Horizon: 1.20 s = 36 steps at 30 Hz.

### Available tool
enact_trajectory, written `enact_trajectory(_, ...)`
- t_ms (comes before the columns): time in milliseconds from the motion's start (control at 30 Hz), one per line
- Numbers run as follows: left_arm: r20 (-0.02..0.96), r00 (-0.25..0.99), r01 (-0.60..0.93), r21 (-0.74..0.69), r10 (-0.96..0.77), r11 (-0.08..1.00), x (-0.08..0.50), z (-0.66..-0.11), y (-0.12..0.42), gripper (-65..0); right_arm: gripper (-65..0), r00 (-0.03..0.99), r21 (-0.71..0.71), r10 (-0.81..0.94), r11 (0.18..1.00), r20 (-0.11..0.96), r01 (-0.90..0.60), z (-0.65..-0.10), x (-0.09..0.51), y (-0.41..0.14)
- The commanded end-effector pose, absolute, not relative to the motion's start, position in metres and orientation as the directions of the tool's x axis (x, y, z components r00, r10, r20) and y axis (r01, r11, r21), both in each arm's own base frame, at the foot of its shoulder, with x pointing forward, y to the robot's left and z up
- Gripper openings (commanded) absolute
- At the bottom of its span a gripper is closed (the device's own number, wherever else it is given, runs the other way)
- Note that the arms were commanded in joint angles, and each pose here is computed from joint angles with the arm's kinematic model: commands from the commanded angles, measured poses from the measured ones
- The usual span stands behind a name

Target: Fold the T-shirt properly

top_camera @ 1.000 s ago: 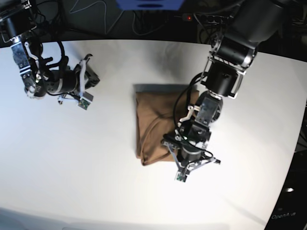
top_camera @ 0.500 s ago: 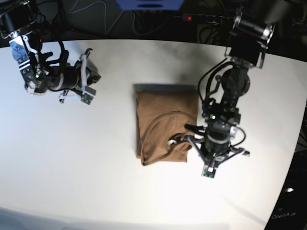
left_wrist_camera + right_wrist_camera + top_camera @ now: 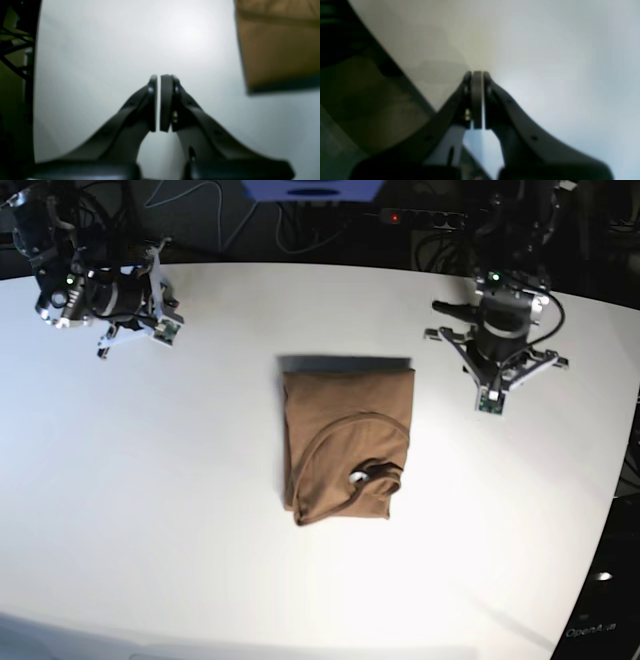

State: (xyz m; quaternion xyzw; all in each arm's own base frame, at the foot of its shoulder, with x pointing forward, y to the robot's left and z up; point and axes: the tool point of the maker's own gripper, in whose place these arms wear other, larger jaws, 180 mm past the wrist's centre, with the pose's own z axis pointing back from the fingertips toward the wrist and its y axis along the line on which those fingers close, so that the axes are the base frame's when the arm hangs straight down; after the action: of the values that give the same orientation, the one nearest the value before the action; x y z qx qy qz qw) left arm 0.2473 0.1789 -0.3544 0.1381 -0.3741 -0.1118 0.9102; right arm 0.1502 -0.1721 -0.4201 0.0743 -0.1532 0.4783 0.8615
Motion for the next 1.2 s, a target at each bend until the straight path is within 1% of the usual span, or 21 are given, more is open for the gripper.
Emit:
enact_trajectory(0, 0.672, 0.669, 0.092, 0.349, -0.318, 0.932, 0.248, -0.345, 0.180, -62.5, -64.9, 0.489, -0.037, 0.801, 0.532, 0.344, -0.846, -0.413, 0.153, -0.177)
enact_trajectory(100, 0.614, 0.722, 0.122, 0.341, -0.319, 0.932, 0.217, -0.364, 0.180, -62.5, -64.9, 0.524, -0.022, 0.787, 0.560, 0.324, -0.828, -0.415, 0.137, -0.188)
enact_trajectory(200, 0.601, 0.733, 0.140, 0.324, -0.317, 0.936, 0.197, -0.371, 0.175, -62.5, -64.9, 0.566, 0.000, 0.769, 0.593, 0.298, -0.805, -0.418, 0.119, -0.200)
enact_trajectory(300, 0.577, 0.750, 0.166, 0.308, -0.323, 0.937, 0.170, -0.381, 0.171, -62.5, -64.9, 0.589, 0.040, 0.742, 0.611, 0.320, -0.791, -0.419, 0.099, -0.199)
enact_trajectory(467, 0.541, 0.776, 0.195, 0.284, -0.325, 0.939, 0.130, -0.392, 0.167, -62.5, -64.9, 0.637, 0.107, 0.697, 0.643, 0.328, -0.759, -0.421, 0.062, -0.200)
enact_trajectory(567, 0.541, 0.781, 0.202, 0.255, -0.313, 0.946, 0.107, -0.395, 0.159, -62.5, -64.9, 0.681, 0.142, 0.649, 0.680, 0.339, -0.719, -0.421, 0.043, -0.201)
enact_trajectory(667, 0.522, 0.799, 0.191, 0.252, -0.299, 0.949, 0.084, -0.399, 0.164, -62.5, -64.9, 0.736, 0.153, 0.594, 0.734, 0.325, -0.661, -0.429, 0.026, -0.209)
enact_trajectory(733, 0.515, 0.806, 0.191, 0.242, -0.292, 0.951, 0.074, -0.401, 0.162, -62.5, -64.9, 0.770, 0.154, 0.565, 0.768, 0.295, -0.622, -0.442, 0.013, -0.215)
enact_trajectory(833, 0.469, 0.830, 0.214, 0.233, -0.302, 0.949, 0.049, -0.416, 0.162, -62.5, -64.9, 0.815, 0.169, 0.529, 0.804, 0.236, -0.570, -0.469, -0.017, -0.218)
enact_trajectory(900, 0.435, 0.846, 0.227, 0.230, -0.308, 0.947, 0.033, -0.432, 0.165, -62.5, -64.9, 0.837, 0.178, 0.496, 0.824, 0.233, -0.538, -0.486, -0.028, -0.212)
enact_trajectory(967, 0.391, 0.865, 0.239, 0.231, -0.315, 0.943, 0.013, -0.452, 0.171, -62.5, -64.9, 0.869, 0.186, 0.451, 0.854, 0.202, -0.486, -0.504, -0.045, -0.215)
enact_trajectory(1100, 0.337, 0.891, 0.240, 0.217, -0.304, 0.946, -0.020, -0.481, 0.170, -62.5, -64.9, 0.910, 0.228, 0.378, 0.883, 0.173, -0.410, -0.536, -0.063, -0.207)
enact_trajectory(1167, 0.332, 0.893, 0.242, 0.213, -0.303, 0.947, -0.026, -0.492, 0.169, -62.5, -64.9, 0.928, 0.254, 0.337, 0.894, 0.160, -0.369, -0.550, -0.070, -0.204)
